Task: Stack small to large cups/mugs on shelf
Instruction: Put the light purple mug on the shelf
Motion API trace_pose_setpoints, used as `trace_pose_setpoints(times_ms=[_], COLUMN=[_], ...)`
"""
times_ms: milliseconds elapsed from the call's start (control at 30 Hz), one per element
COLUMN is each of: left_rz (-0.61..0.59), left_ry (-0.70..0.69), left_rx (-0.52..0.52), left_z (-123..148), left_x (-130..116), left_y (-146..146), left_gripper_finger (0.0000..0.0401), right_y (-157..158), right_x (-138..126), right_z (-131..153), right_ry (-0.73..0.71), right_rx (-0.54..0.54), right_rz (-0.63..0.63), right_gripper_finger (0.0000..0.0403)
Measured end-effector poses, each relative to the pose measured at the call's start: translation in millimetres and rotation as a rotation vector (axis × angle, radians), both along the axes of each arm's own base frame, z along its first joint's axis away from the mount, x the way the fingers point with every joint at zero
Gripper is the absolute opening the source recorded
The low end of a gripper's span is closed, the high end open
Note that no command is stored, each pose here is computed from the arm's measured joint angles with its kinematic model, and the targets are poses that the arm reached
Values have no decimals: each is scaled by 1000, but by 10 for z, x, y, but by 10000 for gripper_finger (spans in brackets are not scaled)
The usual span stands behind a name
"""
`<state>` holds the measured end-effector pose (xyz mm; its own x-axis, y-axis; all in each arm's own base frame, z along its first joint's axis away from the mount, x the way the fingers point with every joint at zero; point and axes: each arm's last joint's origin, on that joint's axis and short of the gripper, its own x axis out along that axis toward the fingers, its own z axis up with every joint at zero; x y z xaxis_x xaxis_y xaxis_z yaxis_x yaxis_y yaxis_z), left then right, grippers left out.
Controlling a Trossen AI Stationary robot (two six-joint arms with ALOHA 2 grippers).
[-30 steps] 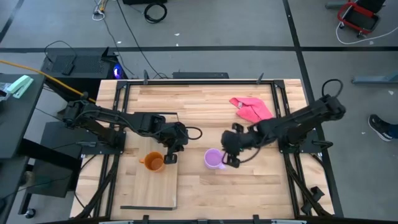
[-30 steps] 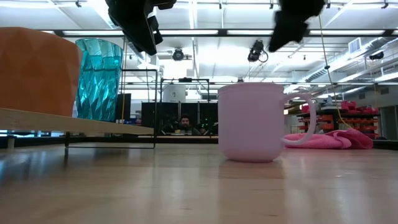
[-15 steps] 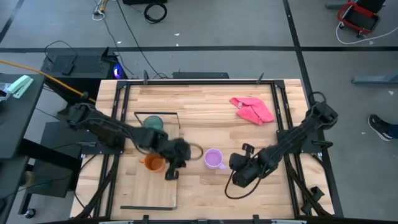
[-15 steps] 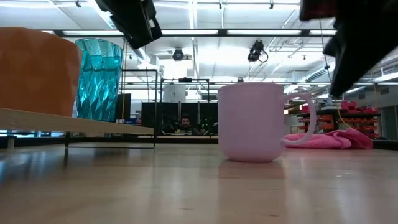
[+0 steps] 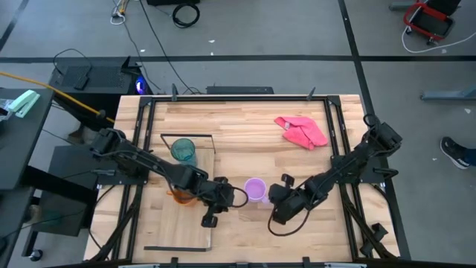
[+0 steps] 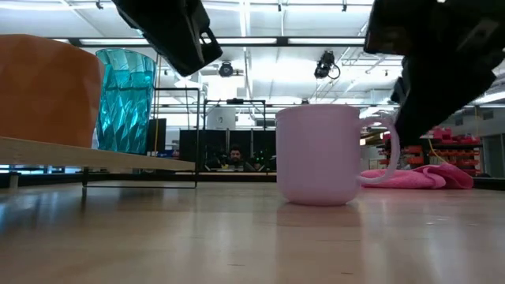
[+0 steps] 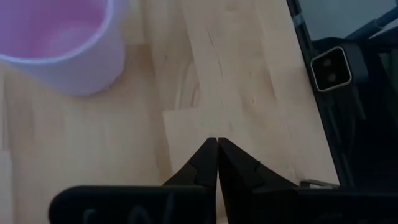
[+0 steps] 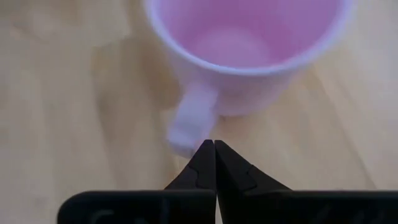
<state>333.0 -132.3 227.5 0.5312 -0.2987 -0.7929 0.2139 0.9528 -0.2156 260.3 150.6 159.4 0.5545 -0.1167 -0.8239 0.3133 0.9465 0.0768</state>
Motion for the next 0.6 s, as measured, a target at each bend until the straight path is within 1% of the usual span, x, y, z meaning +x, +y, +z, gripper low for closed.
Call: trace_pose_setpoints(times_ms=[133, 333, 433, 533, 600], left_rz=[1, 7, 47, 119, 159], left_ry=[-11, -17, -34, -43, -24], left_rx=[0, 5, 46, 87, 103], left_z=[6, 8, 8, -23, -56], left_x=[9, 13, 23, 63, 78], left_y=[2, 3, 27, 89, 153], left_gripper_finger=[24, 16, 13, 14, 18], right_y=[0, -145, -236, -312, -344], right_x=[112, 270, 331, 373, 397], right_z=[42, 81, 92, 99, 108], right_ry=[-73, -122, -133, -141, -154], right_rx=[43, 55, 57, 52, 55], right_rz=[76, 139, 152, 149, 146], right_gripper_finger=[1, 0, 0, 0, 0])
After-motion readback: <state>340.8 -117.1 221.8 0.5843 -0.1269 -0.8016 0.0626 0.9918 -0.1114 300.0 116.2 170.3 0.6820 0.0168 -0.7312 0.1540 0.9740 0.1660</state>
